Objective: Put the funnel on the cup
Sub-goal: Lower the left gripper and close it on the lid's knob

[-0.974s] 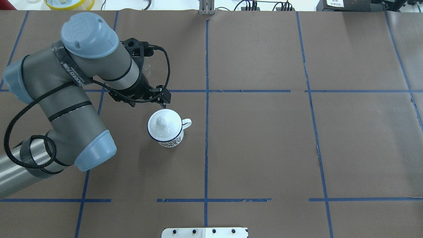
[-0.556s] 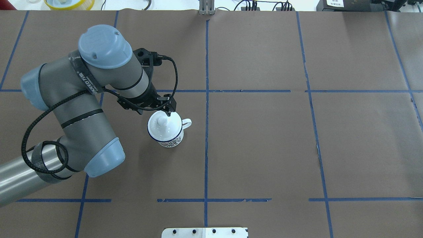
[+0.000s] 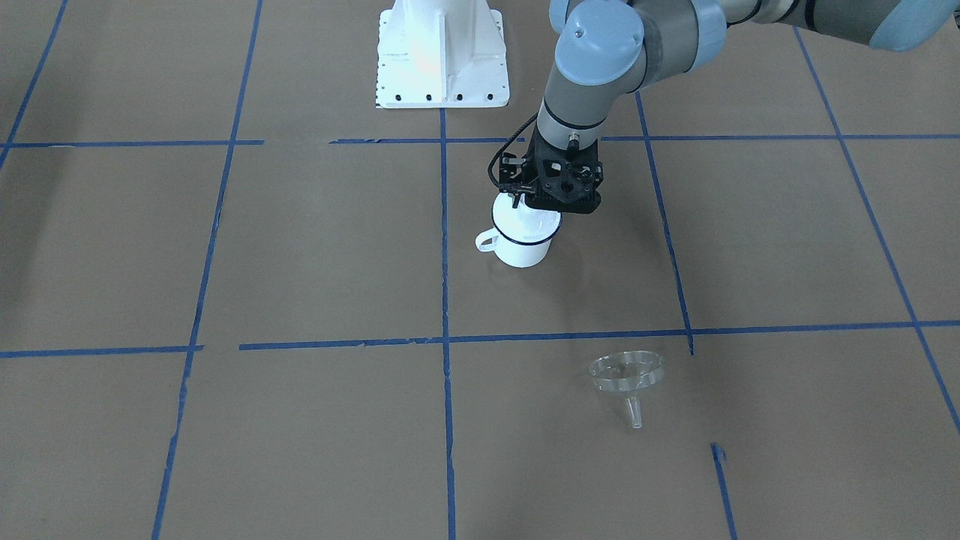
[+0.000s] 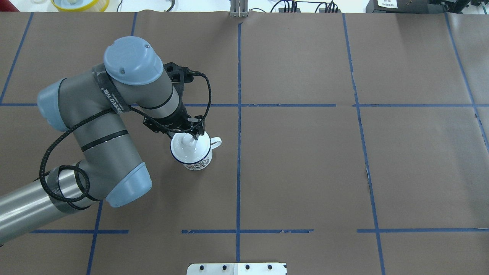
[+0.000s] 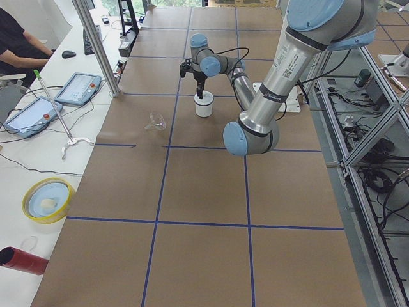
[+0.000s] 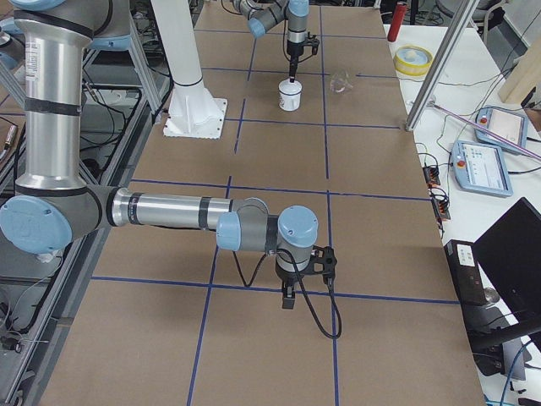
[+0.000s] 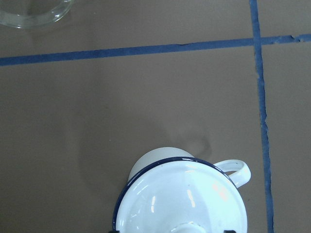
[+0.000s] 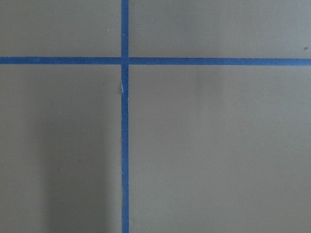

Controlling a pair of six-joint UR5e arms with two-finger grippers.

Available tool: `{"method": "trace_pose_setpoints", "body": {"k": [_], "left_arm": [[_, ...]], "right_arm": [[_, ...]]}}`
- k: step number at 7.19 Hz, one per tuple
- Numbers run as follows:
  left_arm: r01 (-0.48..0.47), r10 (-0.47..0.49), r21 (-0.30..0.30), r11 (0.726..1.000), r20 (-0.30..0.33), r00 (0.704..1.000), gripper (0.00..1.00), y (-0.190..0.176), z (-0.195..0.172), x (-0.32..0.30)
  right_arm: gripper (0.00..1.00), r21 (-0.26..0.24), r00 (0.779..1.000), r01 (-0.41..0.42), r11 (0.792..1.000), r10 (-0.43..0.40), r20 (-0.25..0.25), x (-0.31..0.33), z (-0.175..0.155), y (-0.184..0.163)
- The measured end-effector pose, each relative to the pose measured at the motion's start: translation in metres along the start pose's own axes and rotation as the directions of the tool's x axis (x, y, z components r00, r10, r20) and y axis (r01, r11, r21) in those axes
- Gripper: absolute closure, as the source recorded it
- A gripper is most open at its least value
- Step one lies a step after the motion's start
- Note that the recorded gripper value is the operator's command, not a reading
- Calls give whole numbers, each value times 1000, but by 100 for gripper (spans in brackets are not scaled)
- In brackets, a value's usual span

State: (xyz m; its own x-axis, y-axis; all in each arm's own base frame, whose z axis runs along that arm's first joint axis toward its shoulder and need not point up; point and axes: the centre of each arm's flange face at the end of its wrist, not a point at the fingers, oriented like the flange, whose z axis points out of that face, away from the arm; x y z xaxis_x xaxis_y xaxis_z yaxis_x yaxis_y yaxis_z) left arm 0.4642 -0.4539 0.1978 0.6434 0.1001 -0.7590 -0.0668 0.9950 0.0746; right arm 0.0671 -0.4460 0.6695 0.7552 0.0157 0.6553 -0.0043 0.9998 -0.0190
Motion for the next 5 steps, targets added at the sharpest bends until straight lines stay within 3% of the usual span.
{"method": "trace_pose_setpoints", "body": {"k": [5], "left_arm": [[-2,2,0,1000,-3,1000,57,0,-1,4]], "right_arm": [[0,-1,1000,-1,1000,1,0,0,0,1]]}}
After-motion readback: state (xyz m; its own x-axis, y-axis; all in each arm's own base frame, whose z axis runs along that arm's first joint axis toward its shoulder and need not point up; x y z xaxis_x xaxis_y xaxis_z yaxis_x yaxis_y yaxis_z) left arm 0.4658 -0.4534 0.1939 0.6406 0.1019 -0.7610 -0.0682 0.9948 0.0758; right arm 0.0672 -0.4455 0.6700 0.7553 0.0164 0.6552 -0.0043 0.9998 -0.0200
